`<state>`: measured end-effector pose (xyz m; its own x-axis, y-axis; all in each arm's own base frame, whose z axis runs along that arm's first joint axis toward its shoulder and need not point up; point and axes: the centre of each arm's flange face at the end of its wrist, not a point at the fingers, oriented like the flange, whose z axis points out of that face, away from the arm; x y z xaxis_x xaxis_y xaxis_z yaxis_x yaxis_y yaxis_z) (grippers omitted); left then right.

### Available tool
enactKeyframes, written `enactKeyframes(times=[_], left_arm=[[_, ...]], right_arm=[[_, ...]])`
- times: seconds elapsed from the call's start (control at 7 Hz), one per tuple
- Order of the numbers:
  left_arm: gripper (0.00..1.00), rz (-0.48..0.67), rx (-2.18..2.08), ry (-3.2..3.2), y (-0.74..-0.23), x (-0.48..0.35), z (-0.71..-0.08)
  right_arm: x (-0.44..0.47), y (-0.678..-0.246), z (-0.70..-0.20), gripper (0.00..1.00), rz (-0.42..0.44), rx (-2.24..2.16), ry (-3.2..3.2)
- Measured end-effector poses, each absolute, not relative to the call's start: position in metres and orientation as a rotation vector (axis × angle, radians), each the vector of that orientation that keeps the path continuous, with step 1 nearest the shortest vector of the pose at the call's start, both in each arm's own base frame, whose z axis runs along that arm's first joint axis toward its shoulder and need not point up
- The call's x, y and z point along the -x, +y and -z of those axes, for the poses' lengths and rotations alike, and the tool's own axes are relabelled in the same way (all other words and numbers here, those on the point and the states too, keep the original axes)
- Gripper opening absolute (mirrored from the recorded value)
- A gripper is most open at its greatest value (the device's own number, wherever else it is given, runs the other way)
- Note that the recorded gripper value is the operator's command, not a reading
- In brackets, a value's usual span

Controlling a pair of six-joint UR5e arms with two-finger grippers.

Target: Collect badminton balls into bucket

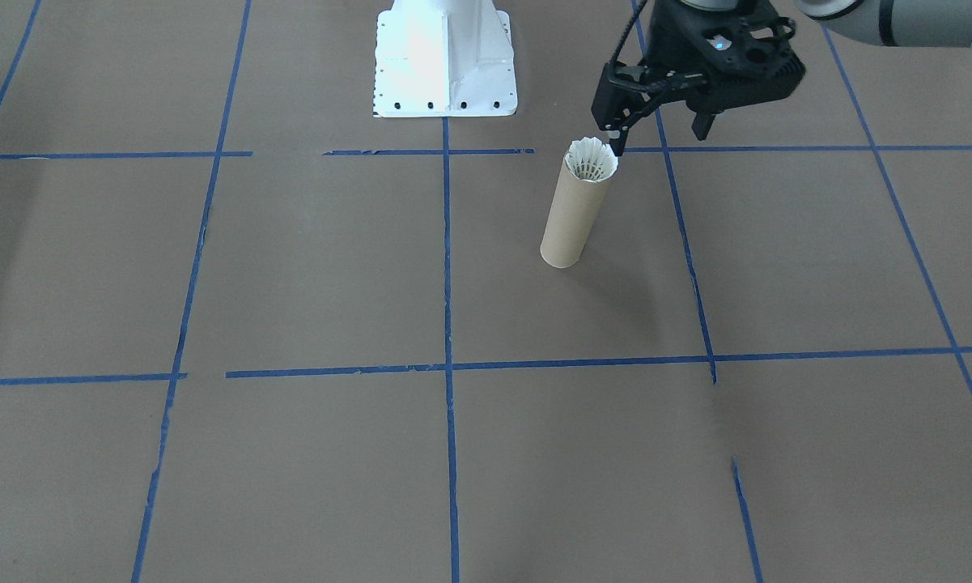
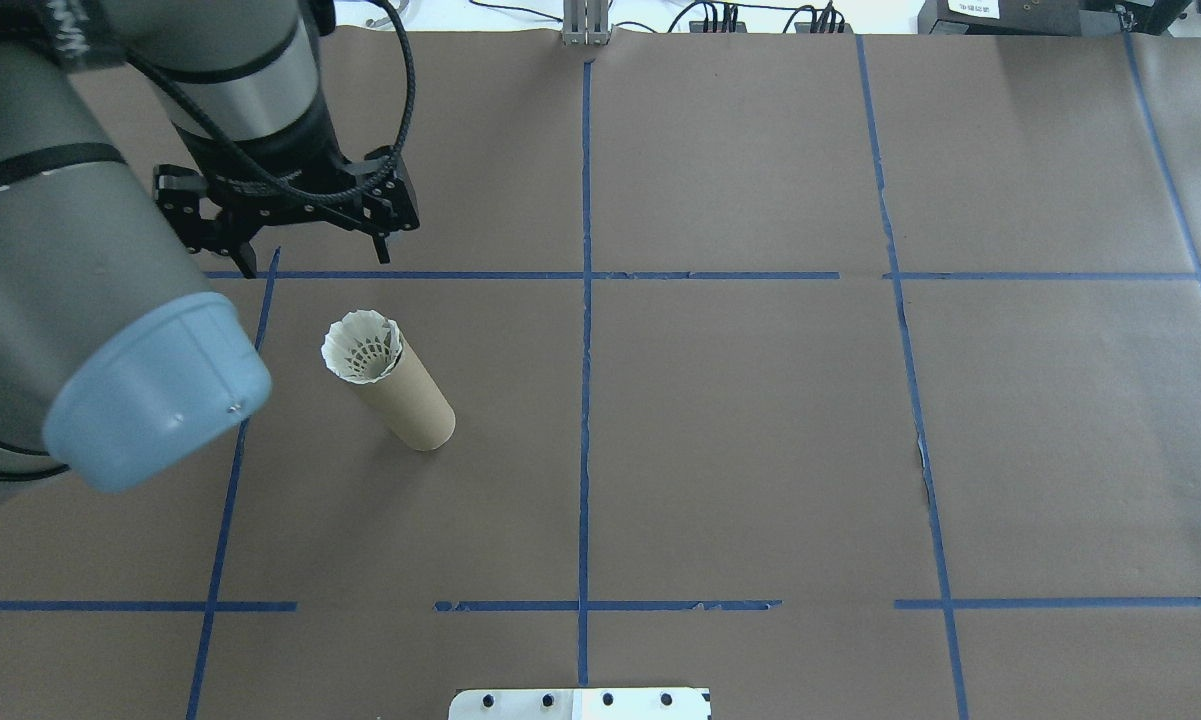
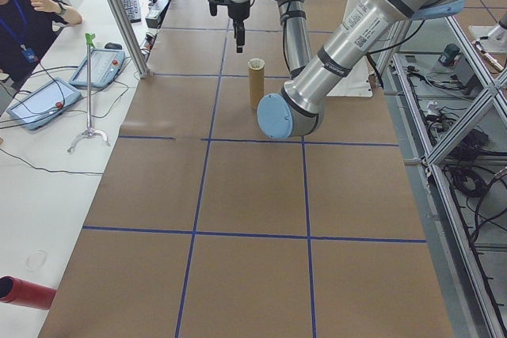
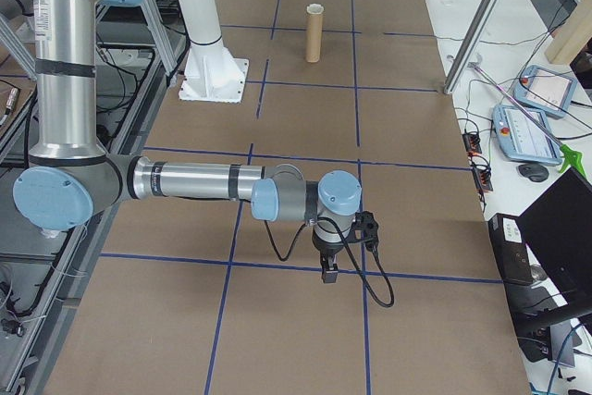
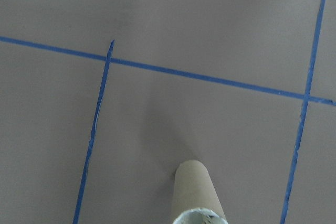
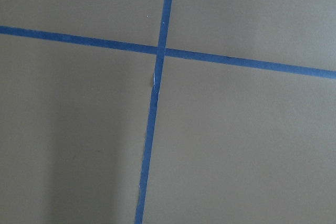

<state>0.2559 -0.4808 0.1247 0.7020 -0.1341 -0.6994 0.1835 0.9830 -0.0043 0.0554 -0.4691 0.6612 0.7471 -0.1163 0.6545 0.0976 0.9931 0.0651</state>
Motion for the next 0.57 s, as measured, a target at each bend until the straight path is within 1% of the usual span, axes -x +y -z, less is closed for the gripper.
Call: enactKeyframes(times=[0.29,0.57], left_arm=[[1.00,0.059,-0.166,0.755,-0.513,-0.202,-0.198],[1.00,-0.063,-0.192,0.742,-0.556,-0.130,-0.298]], right_arm=[[-0.055,-0.469,-0.661,1.00,0.117,-0.027,-0.718],[-0.055,-0.469,-0.661,1.00,0.117,-0.027,-0.718]])
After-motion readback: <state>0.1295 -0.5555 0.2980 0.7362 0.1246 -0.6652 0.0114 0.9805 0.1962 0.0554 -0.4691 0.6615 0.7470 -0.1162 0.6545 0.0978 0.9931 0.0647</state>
